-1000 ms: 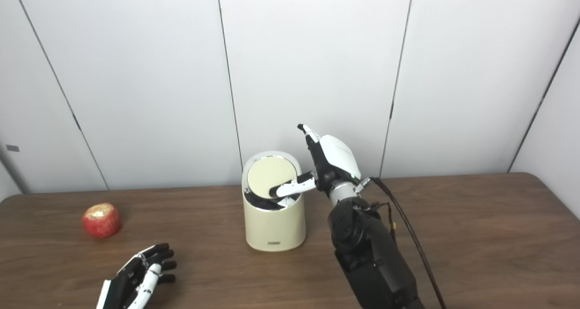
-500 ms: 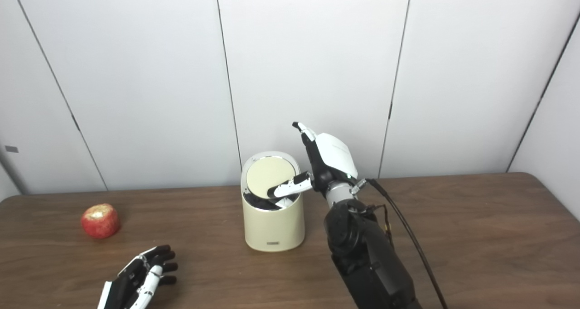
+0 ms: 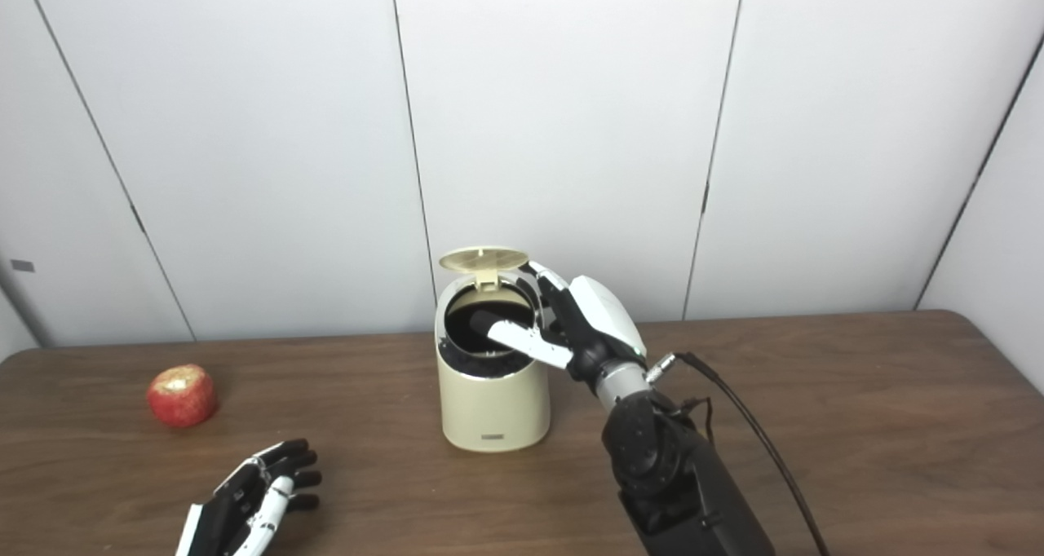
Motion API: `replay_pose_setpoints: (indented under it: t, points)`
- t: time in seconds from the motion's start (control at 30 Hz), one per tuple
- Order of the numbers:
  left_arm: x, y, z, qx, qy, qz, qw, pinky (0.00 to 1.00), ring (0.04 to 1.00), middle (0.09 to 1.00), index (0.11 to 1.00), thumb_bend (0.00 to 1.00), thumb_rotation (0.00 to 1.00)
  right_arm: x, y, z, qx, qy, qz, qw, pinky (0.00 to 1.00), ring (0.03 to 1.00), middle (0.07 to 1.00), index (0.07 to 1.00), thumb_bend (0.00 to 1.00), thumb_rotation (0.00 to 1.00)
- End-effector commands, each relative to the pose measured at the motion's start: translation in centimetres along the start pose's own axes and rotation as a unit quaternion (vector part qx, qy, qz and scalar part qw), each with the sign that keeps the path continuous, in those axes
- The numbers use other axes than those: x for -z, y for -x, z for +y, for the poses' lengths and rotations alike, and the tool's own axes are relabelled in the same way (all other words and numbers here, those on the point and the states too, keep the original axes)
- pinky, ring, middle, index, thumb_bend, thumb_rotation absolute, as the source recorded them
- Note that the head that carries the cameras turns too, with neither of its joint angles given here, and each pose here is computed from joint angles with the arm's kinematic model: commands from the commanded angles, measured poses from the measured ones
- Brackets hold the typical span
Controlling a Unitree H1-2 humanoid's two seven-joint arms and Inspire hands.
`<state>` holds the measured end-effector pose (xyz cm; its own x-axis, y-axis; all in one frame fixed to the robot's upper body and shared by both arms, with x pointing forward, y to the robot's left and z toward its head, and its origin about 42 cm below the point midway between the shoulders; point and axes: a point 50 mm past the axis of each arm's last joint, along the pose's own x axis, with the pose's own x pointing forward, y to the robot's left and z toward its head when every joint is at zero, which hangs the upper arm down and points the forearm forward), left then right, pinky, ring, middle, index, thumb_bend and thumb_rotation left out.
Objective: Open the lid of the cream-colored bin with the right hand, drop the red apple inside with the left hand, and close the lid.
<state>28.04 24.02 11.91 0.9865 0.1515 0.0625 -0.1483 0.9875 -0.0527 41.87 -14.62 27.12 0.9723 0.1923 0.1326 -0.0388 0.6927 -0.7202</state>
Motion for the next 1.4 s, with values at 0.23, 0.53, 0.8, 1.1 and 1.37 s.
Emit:
replay_pose_setpoints:
  t: [0.23,0.53,0.8,1.1,1.37]
  points:
    - [-0.7,-0.4,-0.1,0.006,0.000,-0.021,1.000,0.59,0.662,0.708,0.697,0.27,0.37,-2.3,1.4,-2.2,0.068,-0.033,-0.073,0.994,0.72,0.857,0.915,0.924,1.00,1.00]
    - [-0.6,-0.7,0.2,0.006,-0.002,-0.017,1.000,0.60,0.667,0.711,0.700,0.27,0.36,0.9,5.7,-2.0,0.167,-0.065,-0.054,0.982,0.75,0.862,0.930,0.937,0.57,0.79]
    - [-0.4,-0.7,0.9,-0.001,-0.006,-0.024,1.000,0.59,0.663,0.707,0.700,0.27,0.35,5.9,10.5,-0.5,0.228,-0.108,-0.040,0.967,0.79,0.875,0.903,0.900,0.23,0.56]
    - [-2.4,-0.3,2.4,0.000,-0.030,-0.064,0.997,0.62,0.693,0.734,0.720,0.43,0.34,11.3,17.3,1.7,0.265,-0.175,-0.058,0.946,0.56,0.679,0.727,0.744,0.24,0.16]
    - [-5.8,0.9,2.9,-0.049,-0.148,-0.168,0.973,0.53,0.622,0.663,0.695,0.68,0.23,12.5,18.4,2.3,0.269,-0.169,-0.070,0.946,0.63,0.721,0.743,0.737,0.26,0.24]
